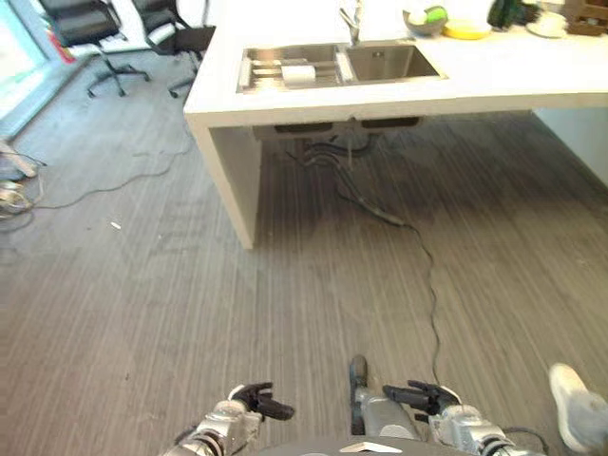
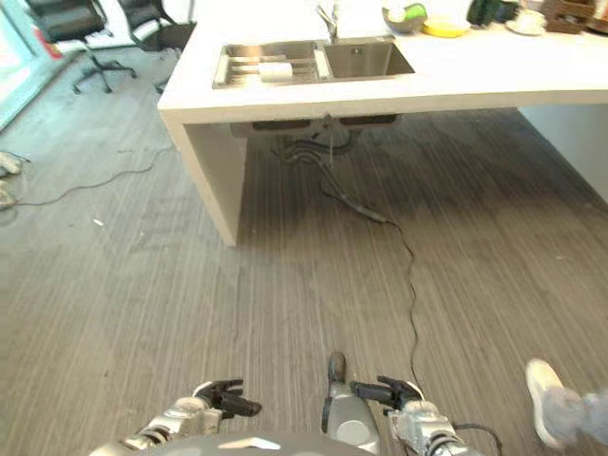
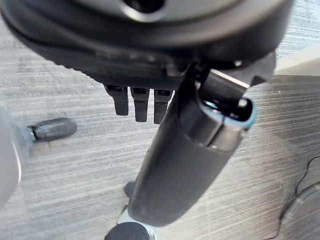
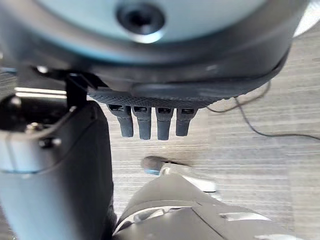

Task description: Place the dishes in the dishwasher.

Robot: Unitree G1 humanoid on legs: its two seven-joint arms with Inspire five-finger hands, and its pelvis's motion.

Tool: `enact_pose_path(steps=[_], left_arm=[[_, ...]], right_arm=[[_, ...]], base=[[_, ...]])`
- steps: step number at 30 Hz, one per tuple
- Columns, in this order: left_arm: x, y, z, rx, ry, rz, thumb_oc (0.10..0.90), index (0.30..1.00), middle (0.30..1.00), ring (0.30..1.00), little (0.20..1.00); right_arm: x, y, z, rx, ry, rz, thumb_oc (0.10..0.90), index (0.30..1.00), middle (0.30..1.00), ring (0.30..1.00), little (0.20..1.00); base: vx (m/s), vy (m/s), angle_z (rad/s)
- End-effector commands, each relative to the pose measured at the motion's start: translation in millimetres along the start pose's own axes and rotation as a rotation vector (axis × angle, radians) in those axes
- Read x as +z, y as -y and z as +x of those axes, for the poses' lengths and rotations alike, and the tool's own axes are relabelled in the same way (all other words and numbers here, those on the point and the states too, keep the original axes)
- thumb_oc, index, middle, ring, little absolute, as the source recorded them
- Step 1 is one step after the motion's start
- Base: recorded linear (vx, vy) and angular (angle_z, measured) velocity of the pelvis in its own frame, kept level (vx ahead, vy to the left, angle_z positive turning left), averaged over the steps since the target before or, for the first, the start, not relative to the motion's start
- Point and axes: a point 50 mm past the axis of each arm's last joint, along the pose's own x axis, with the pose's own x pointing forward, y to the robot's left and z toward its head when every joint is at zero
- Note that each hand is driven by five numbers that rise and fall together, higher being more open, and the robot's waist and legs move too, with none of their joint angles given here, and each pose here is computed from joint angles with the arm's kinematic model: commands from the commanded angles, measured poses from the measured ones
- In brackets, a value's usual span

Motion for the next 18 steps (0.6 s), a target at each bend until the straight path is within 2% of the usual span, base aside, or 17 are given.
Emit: enact_pose_path(steps=[1,5,6,7,11,13,18], left_arm=[[54,-1,-2,-0.023,0.201,-0.001,0.8,0.9,0.9,0.9,0.9],[70,3,-5,-0.043,0.267,0.004,0.8,0.9,0.9,0.9,0.9],[95,7,-14,-0.068,0.384,0.029,0.8,0.9,0.9,0.9,0.9],[95,7,-14,-0.068,0.384,0.029,0.8,0.9,0.9,0.9,0.9],[111,-2,-32,-0.089,0.524,0.002,0.8,0.9,0.9,0.9,0.9],[111,-2,-32,-0.088,0.523,0.002,0.8,0.9,0.9,0.9,0.9],[124,-12,-47,-0.089,0.623,-0.022,0.8,0.9,0.9,0.9,0.9]], right_arm=[[-5,13,-2,-0.032,-0.009,-0.011,0.8,0.9,0.9,0.9,0.9],[-4,20,-3,-0.057,0.004,0.013,0.8,0.9,0.9,0.9,0.9],[-9,30,-5,-0.097,-0.016,0.03,0.8,0.9,0.9,0.9,0.9],[-9,30,-5,-0.097,-0.016,0.03,0.8,0.9,0.9,0.9,0.9],[-20,39,-7,-0.119,-0.046,0.044,0.8,0.9,0.9,0.9,0.9],[-21,38,-7,-0.118,-0.047,0.044,0.8,0.9,0.9,0.9,0.9],[-43,38,-11,-0.117,-0.129,0.032,0.8,0.9,0.9,0.9,0.9]], base=[[0.39,-0.292,0.35],[0.26,-0.255,-0.02],[0.31,-0.149,-0.06],[0.45,-0.154,-0.03],[0.35,-0.014,-0.23],[0.09,0.003,-0.26],[0.29,0.072,-0.79]])
